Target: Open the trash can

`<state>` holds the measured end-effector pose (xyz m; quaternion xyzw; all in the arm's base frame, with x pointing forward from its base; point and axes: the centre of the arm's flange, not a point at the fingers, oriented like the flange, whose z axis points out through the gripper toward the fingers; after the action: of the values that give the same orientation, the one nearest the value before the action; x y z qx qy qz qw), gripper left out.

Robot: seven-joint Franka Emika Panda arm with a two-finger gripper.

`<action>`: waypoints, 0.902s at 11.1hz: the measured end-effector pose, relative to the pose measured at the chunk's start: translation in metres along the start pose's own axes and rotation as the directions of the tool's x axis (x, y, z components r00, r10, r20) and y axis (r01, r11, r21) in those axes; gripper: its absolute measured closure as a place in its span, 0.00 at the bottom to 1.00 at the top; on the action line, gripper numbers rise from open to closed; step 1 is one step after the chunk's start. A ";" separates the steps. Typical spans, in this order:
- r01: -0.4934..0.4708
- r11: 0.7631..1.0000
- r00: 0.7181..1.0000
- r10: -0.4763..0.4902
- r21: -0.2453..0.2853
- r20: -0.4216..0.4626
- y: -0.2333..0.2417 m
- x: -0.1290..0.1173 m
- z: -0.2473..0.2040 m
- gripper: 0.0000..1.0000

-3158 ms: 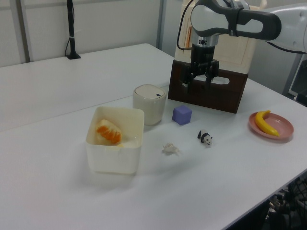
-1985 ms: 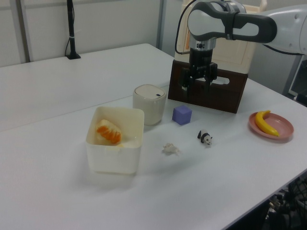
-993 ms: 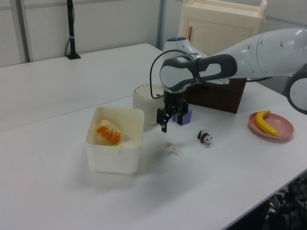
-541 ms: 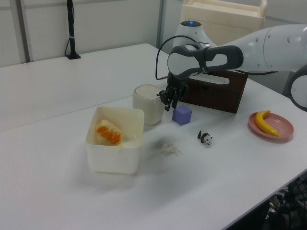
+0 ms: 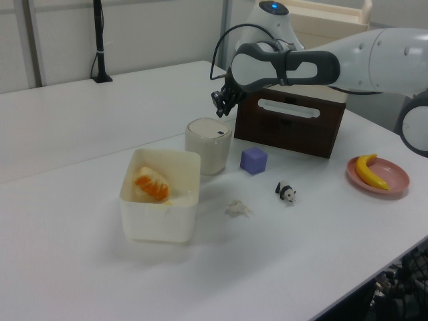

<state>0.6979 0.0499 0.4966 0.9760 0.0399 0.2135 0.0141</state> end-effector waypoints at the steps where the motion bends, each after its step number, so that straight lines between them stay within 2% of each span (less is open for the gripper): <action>1: -0.005 1.000 1.000 0.005 -0.004 -0.013 0.001 0.001 0.016 0.76; 4: -0.006 0.998 1.000 0.004 -0.069 -0.029 -0.004 -0.001 0.077 0.77; 6: 0.003 0.995 0.999 -0.007 -0.099 -0.041 -0.007 0.004 0.085 0.80; 8: 0.002 0.995 0.999 -0.006 -0.100 -0.038 -0.007 0.003 0.087 0.80; 10: -0.041 0.995 0.998 0.036 -0.096 -0.050 -0.004 0.008 0.072 0.77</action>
<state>0.7351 0.0535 0.4344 0.9693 0.0111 0.2389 0.0566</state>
